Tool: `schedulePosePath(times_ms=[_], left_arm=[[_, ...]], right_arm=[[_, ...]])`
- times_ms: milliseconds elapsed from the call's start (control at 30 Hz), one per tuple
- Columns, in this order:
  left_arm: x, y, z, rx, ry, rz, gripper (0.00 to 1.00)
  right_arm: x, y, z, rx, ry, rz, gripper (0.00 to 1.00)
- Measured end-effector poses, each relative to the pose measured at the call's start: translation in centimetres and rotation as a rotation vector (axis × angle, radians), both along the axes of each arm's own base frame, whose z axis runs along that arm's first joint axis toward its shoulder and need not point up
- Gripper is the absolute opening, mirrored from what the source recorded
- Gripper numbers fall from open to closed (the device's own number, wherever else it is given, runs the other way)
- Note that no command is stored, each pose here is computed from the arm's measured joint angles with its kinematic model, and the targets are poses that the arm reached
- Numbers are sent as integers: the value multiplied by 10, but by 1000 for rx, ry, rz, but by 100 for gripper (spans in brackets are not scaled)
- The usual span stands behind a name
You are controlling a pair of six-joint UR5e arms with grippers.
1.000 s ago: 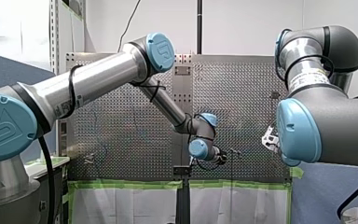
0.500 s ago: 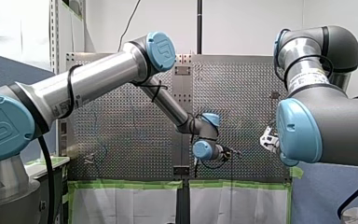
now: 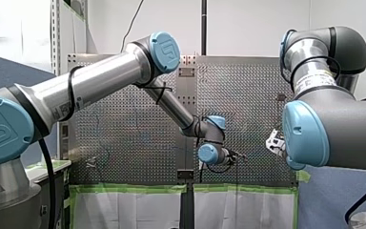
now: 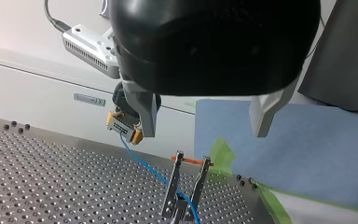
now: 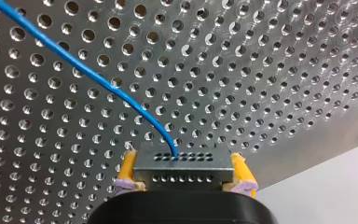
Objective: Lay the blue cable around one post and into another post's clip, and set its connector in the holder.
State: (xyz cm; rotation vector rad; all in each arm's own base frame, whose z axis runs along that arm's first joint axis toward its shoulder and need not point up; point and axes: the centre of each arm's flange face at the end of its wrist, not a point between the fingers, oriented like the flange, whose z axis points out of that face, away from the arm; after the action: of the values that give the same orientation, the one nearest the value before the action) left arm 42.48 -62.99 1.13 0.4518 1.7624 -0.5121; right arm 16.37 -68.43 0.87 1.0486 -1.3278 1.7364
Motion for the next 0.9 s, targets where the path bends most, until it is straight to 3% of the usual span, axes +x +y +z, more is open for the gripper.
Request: schedulePosePath(times_ms=[367, 900], left_arm=[[-2, 4, -2, 18, 18, 27, 100], [-3, 4, -2, 20, 22, 31, 100]], right_arm=[[0, 0, 0, 0, 0, 0, 0], [0, 0, 0, 1, 0, 3, 0]])
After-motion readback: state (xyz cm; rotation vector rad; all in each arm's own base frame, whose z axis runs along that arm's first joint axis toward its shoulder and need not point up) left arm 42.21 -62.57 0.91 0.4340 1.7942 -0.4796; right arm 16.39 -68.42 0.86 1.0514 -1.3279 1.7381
